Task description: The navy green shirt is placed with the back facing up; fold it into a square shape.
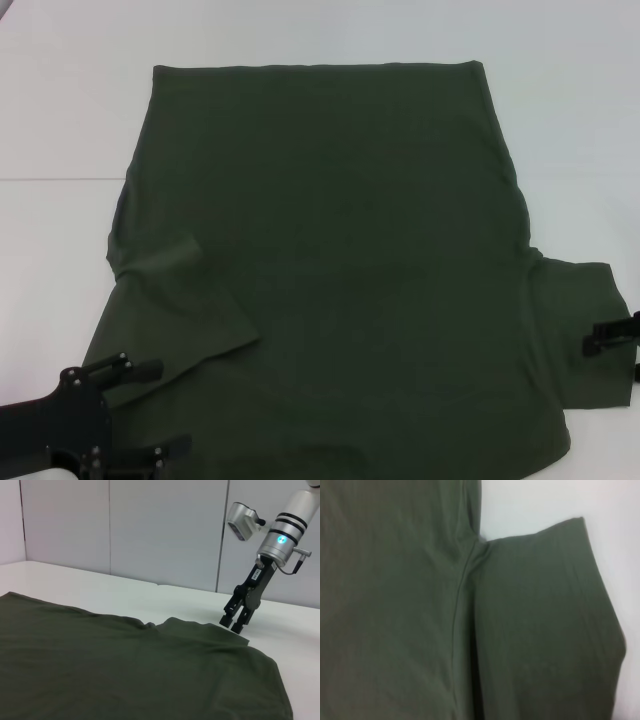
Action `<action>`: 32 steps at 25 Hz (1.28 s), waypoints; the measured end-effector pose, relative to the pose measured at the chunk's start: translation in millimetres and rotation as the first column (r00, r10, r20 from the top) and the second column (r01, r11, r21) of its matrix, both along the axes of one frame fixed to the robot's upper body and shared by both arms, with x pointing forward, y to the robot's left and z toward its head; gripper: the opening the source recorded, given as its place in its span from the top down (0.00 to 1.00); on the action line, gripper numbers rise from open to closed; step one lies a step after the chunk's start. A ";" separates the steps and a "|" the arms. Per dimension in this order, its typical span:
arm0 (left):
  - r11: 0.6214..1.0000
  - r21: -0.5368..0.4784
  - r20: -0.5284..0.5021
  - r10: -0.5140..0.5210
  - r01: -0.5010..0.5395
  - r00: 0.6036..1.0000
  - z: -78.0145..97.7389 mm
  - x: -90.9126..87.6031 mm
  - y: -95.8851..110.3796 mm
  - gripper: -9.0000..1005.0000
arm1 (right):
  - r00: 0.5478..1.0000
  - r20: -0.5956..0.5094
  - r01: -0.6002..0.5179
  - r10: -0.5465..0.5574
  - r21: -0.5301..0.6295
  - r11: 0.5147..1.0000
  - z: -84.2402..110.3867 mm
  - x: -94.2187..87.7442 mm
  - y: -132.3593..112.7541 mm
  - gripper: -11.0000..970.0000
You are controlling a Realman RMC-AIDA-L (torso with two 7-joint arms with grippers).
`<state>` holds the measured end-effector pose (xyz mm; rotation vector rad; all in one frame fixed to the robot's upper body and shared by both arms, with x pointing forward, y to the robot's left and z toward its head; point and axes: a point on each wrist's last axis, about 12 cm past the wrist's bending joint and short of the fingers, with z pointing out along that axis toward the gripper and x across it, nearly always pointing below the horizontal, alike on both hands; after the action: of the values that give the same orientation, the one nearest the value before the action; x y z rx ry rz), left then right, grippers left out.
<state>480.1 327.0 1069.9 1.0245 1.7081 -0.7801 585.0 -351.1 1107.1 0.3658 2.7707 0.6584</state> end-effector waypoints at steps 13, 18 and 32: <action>1.000 0.002 0.000 0.003 -0.003 1.000 -0.1 0.5 0.2 0.07 | 1.000 0.005 -0.015 0.015 -0.001 1.000 0.6 5.0 4.7 0.10; 1.000 0.001 -0.001 0.004 -0.004 1.000 -0.3 0.5 0.1 0.07 | 1.000 0.001 -0.019 0.019 -0.012 1.000 0.6 4.6 2.9 0.10; 1.000 -0.005 -0.005 0.002 -0.002 1.000 -1.1 2.0 -2.1 0.07 | 1.000 0.007 -0.013 0.014 -0.037 0.999 -2.7 5.1 1.3 0.10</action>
<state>482.1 324.9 1068.8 1.0178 1.7108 -0.7859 590.0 -349.7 1104.4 0.3362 2.7763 0.6092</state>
